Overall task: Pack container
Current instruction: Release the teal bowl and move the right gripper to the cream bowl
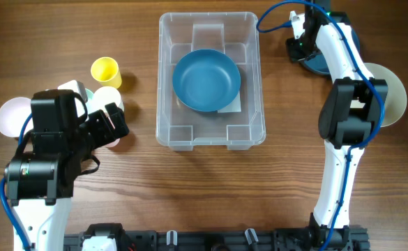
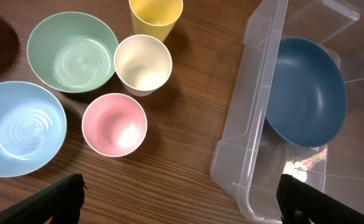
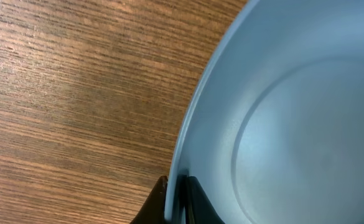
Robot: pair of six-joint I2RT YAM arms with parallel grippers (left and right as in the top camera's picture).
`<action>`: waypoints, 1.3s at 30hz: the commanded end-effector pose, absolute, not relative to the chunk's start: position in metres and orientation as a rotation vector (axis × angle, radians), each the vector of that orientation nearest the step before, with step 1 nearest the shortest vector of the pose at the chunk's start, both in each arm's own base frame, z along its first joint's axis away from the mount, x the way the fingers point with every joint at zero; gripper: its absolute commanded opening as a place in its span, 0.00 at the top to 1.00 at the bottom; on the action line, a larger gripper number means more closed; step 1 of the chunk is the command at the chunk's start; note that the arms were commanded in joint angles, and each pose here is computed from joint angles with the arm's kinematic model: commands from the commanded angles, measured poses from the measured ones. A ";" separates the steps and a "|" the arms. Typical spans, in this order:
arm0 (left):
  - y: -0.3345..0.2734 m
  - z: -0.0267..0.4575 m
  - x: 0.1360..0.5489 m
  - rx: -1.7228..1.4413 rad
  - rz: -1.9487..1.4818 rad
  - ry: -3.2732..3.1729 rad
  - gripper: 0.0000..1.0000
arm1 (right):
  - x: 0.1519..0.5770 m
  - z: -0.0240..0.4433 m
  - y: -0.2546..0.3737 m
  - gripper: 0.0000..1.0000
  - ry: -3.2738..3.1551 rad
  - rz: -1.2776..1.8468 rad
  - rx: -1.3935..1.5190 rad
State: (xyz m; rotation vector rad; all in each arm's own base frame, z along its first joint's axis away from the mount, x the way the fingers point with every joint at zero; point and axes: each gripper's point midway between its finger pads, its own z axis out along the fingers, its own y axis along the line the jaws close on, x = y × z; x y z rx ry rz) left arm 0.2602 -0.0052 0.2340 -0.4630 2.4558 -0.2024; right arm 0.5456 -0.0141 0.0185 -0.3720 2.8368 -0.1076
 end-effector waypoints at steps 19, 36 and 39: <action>-0.002 0.241 0.262 -0.482 -0.201 2.433 0.00 | 0.514 0.296 0.045 0.96 2.320 0.044 -0.327; -0.002 0.241 0.262 -0.482 -0.200 2.434 0.00 | 0.411 0.201 0.309 0.96 2.496 0.368 -0.899; -0.002 0.241 0.262 -0.482 -0.200 2.434 0.00 | 0.415 0.174 0.312 0.96 2.540 0.354 -0.923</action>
